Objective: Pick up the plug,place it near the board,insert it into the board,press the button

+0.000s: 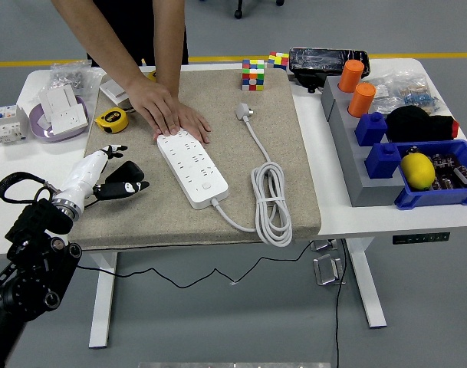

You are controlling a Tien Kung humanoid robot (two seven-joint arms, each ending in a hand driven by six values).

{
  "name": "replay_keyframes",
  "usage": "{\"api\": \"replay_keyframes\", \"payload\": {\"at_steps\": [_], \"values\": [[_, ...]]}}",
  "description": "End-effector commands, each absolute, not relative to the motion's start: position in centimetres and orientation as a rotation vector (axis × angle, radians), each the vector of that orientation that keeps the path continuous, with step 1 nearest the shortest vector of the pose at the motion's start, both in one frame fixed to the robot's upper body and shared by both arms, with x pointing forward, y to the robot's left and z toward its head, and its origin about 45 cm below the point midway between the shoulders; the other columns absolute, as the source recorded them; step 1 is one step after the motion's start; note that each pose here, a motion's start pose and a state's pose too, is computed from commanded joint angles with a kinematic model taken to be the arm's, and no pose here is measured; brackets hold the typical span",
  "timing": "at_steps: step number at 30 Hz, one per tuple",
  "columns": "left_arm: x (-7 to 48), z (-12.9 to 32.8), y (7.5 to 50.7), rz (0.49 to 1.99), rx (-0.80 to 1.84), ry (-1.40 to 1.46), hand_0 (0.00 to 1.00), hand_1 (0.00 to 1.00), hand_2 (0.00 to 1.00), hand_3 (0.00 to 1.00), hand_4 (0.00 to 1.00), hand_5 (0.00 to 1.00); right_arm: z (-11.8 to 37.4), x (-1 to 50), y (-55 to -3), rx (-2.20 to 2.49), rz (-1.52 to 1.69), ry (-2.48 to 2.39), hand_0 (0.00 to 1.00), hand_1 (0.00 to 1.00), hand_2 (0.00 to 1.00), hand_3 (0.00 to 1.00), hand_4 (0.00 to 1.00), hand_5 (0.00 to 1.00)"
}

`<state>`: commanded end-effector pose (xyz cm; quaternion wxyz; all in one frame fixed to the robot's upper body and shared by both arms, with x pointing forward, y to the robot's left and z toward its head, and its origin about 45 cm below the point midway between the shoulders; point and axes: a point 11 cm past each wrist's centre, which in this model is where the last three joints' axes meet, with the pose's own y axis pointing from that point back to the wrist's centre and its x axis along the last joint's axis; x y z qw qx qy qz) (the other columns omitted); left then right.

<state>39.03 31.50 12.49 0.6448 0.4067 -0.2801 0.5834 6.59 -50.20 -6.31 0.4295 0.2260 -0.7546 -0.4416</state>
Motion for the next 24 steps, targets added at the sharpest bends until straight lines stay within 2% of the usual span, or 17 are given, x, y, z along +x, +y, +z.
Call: {"api": "replay_keyframes", "payload": {"at_steps": [5, 6, 11, 12, 17, 18, 23, 24], "values": [[39.06, 12.34, 31.72, 1.348, 0.928, -0.641, 0.729, 0.816, 0.774, 0.842, 0.998, 0.489, -6.30, 6.52, -50.24, 0.560, -1.104, -1.886, 0.785, 0.738, 0.732, 0.755, 0.998, 0.998], [39.06, 12.32, 31.73, 1.350, 0.929, -0.640, 0.711, 0.744, 0.607, 0.661, 0.998, 0.478, -6.31, 6.51, -50.23, 0.560, -1.104, -1.885, 0.784, 0.739, 0.732, 0.755, 0.998, 0.998], [39.04, 12.24, 31.79, 1.358, 0.927, -0.644, 0.711, 0.744, 0.607, 0.661, 0.998, 0.478, -6.34, 6.51, -50.17, 0.561, -1.105, -1.885, 0.784, 0.739, 0.732, 0.755, 0.998, 0.998], [39.05, 12.25, 31.80, 1.359, 0.926, -0.644, 0.679, 0.697, 0.541, 0.582, 0.998, 0.471, -6.34, 6.52, -50.17, 0.561, -1.105, -1.885, 0.784, 0.739, 0.732, 0.755, 0.998, 0.998], [39.17, 12.13, 31.82, 1.355, 0.929, -0.638, 0.679, 0.697, 0.541, 0.582, 0.998, 0.471, -6.32, 6.55, -50.20, 0.560, -1.104, -1.887, 0.784, 0.739, 0.732, 0.755, 0.998, 0.998], [39.18, 12.09, 31.81, 1.353, 0.930, -0.636, 0.643, 0.681, 0.513, 0.536, 0.998, 0.452, -6.31, 6.56, -50.20, 0.560, -1.104, -1.887, 0.785, 0.739, 0.732, 0.755, 0.998, 0.998], [39.26, 11.79, 31.87, 1.345, 0.940, -0.621, 0.643, 0.681, 0.513, 0.536, 0.998, 0.452, -6.31, 6.63, -50.19, 0.561, -1.104, -1.888, 0.785, 0.739, 0.732, 0.755, 0.998, 0.998], [39.28, 11.75, 31.88, 1.346, 0.940, -0.621, 0.608, 0.653, 0.473, 0.493, 0.998, 0.374, -6.30, 6.63, -50.19, 0.561, -1.104, -1.888, 0.785, 0.739, 0.731, 0.755, 0.998, 0.998]]}}
